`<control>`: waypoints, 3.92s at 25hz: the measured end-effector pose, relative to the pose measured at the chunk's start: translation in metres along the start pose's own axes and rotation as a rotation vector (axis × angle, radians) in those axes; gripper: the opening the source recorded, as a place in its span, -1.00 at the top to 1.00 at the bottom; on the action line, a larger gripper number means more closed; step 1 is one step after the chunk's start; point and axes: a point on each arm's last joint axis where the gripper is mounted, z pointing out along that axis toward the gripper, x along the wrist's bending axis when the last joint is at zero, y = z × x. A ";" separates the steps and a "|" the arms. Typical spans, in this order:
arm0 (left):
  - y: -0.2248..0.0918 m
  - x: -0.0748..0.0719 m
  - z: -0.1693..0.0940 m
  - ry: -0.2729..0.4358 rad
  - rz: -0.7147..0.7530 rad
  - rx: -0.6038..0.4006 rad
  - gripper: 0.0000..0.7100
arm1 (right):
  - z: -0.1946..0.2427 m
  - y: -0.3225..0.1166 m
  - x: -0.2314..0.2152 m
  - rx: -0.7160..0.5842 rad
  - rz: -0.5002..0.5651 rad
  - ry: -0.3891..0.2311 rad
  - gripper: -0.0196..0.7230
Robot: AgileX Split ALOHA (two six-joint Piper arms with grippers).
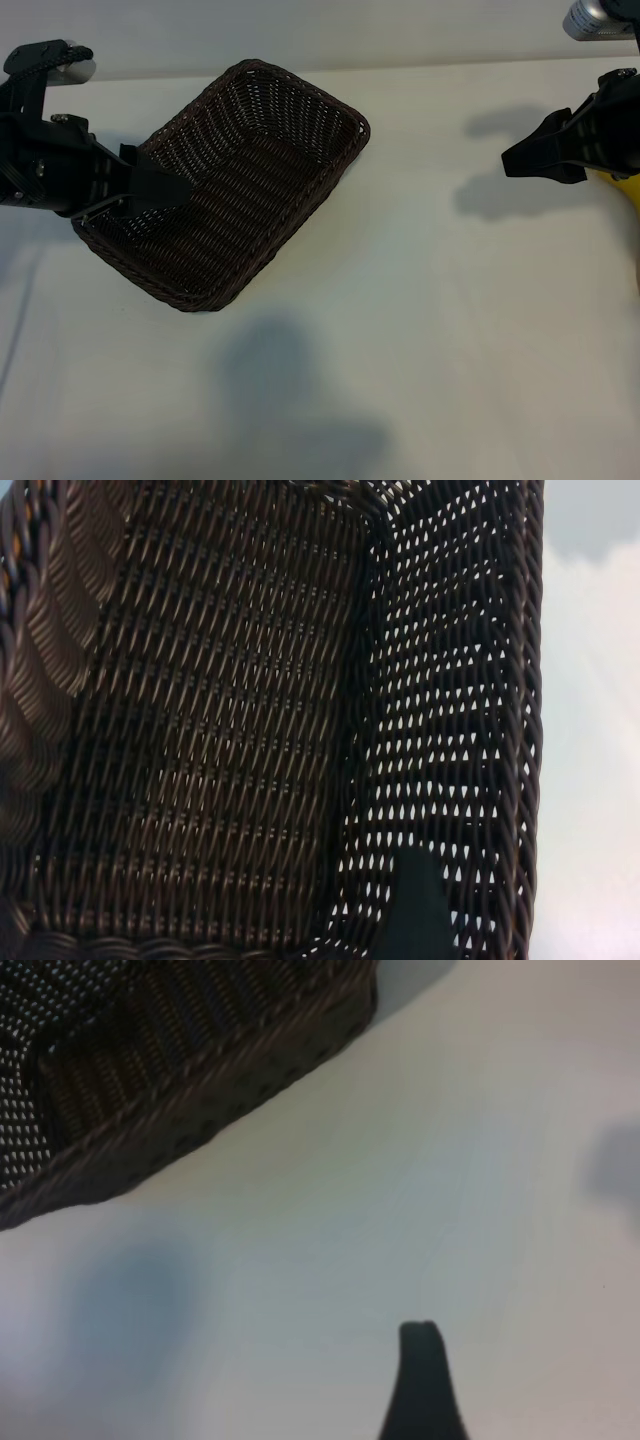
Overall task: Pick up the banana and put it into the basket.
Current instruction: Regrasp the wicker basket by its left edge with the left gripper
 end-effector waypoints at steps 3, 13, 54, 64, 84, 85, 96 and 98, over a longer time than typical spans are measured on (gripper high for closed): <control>0.000 0.000 0.000 0.000 0.001 0.000 -0.61 | 0.000 0.000 0.000 0.000 0.000 0.000 -0.42; 0.000 0.000 0.000 0.000 0.001 0.000 -0.61 | 0.000 0.000 0.000 0.000 0.000 0.000 -0.23; -0.019 0.014 -0.009 0.265 -0.863 0.118 -0.61 | 0.000 0.000 0.000 -0.001 0.000 -0.001 -0.07; -0.014 0.023 0.004 0.311 -1.009 0.221 -0.61 | 0.000 0.000 0.000 -0.004 0.023 -0.004 -0.07; -0.008 0.037 0.008 0.446 -1.067 0.294 -0.61 | 0.000 0.000 0.000 -0.004 0.031 -0.004 -0.07; -0.008 0.038 0.010 0.446 -1.068 0.292 -0.61 | 0.000 0.000 0.000 -0.004 0.031 -0.004 -0.07; -0.007 0.043 0.038 0.455 -1.068 0.294 -0.61 | 0.000 0.000 0.000 -0.004 0.032 -0.004 -0.07; -0.006 0.041 0.046 0.456 -1.072 0.275 -0.61 | 0.000 0.000 0.000 -0.004 0.032 -0.004 -0.07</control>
